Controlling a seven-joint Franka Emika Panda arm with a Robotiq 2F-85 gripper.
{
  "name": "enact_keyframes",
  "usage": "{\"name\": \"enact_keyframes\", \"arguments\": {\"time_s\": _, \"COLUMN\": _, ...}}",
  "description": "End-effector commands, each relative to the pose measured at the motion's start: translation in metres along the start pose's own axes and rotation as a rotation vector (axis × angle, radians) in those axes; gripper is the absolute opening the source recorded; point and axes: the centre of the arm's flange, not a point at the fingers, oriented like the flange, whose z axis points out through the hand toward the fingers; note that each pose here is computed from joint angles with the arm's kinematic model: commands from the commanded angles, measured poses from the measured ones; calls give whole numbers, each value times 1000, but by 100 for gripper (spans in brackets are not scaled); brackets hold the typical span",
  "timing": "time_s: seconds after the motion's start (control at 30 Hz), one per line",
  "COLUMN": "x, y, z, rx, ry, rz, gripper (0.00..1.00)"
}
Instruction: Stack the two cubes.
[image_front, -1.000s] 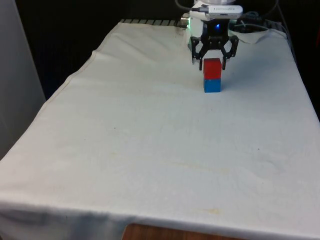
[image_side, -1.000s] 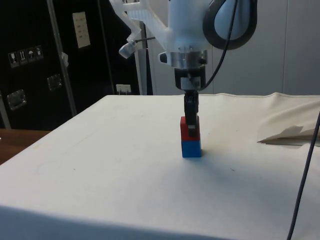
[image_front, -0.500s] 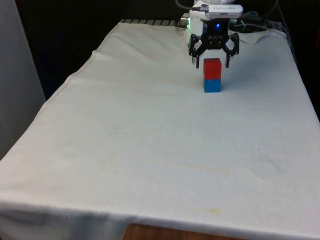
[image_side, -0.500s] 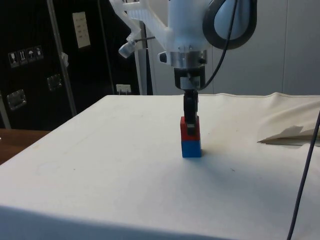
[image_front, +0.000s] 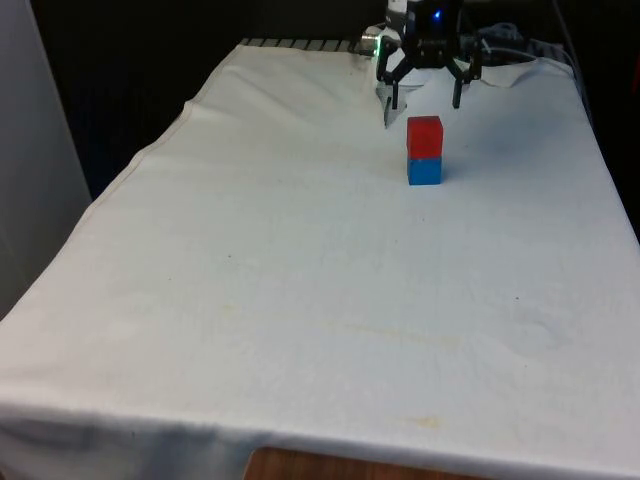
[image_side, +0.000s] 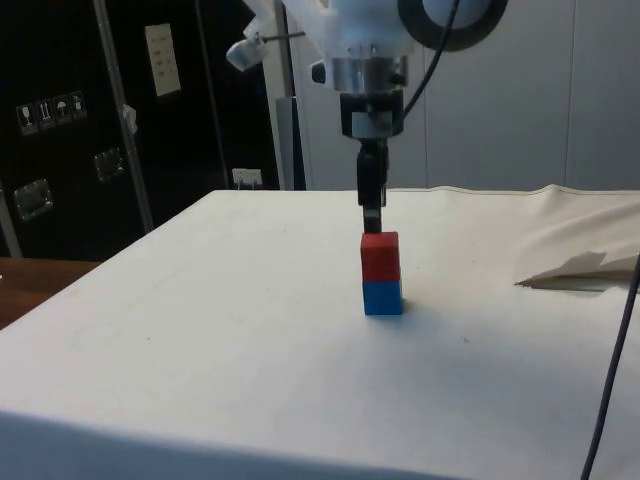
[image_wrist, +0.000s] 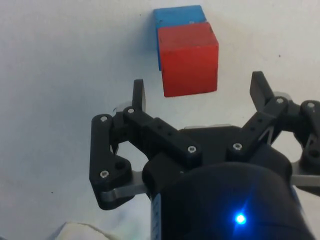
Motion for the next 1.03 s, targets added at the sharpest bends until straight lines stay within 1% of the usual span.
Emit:
{"name": "enact_keyframes", "arguments": {"time_s": 0.0, "x": 1, "y": 0, "z": -5, "rx": 3, "ry": -4, "rz": 6, "gripper": 100}}
{"name": "enact_keyframes", "arguments": {"time_s": 0.07, "x": 2, "y": 1, "z": -12, "rx": 2, "ry": -2, "rz": 9, "gripper": 100}}
{"name": "enact_keyframes", "arguments": {"time_s": 0.1, "x": 2, "y": 1, "z": -10, "rx": -1, "ry": 3, "rz": 3, "gripper": 100}}
{"name": "enact_keyframes", "arguments": {"time_s": 0.17, "x": 3, "y": 1, "z": -21, "rx": 1, "ry": 1, "rz": 12, "gripper": 100}}
{"name": "enact_keyframes", "arguments": {"time_s": 0.3, "x": 5, "y": 2, "z": -32, "rx": -1, "ry": 4, "rz": 16, "gripper": 100}}
{"name": "enact_keyframes", "arguments": {"time_s": 0.37, "x": 6, "y": 3, "z": -41, "rx": -2, "ry": 8, "rz": 20, "gripper": 100}}
{"name": "enact_keyframes", "arguments": {"time_s": 0.4, "x": 6, "y": 3, "z": -40, "rx": -5, "ry": 13, "rz": 14, "gripper": 100}}
{"name": "enact_keyframes", "arguments": {"time_s": 0.43, "x": 6, "y": 4, "z": -44, "rx": -3, "ry": 8, "rz": 21, "gripper": 100}}
{"name": "enact_keyframes", "arguments": {"time_s": 0.63, "x": 9, "y": 5, "z": -63, "rx": -6, "ry": 13, "rz": 28, "gripper": 100}}
{"name": "enact_keyframes", "arguments": {"time_s": 0.67, "x": 10, "y": 6, "z": -69, "rx": -7, "ry": 13, "rz": 30, "gripper": 100}}
{"name": "enact_keyframes", "arguments": {"time_s": 0.7, "x": 10, "y": 5, "z": -66, "rx": -8, "ry": 17, "rz": 24, "gripper": 100}}
{"name": "enact_keyframes", "arguments": {"time_s": 0.73, "x": 11, "y": 6, "z": -72, "rx": -7, "ry": 14, "rz": 31, "gripper": 100}}
{"name": "enact_keyframes", "arguments": {"time_s": 0.93, "x": 14, "y": 7, "z": -93, "rx": -10, "ry": 19, "rz": 37, "gripper": 100}}
{"name": "enact_keyframes", "arguments": {"time_s": 0.97, "x": 15, "y": 7, "z": -96, "rx": -10, "ry": 21, "rz": 37, "gripper": 100}}
{"name": "enact_keyframes", "arguments": {"time_s": 1.0, "x": 15, "y": 8, "z": -94, "rx": -12, "ry": 26, "rz": 33, "gripper": 100}}
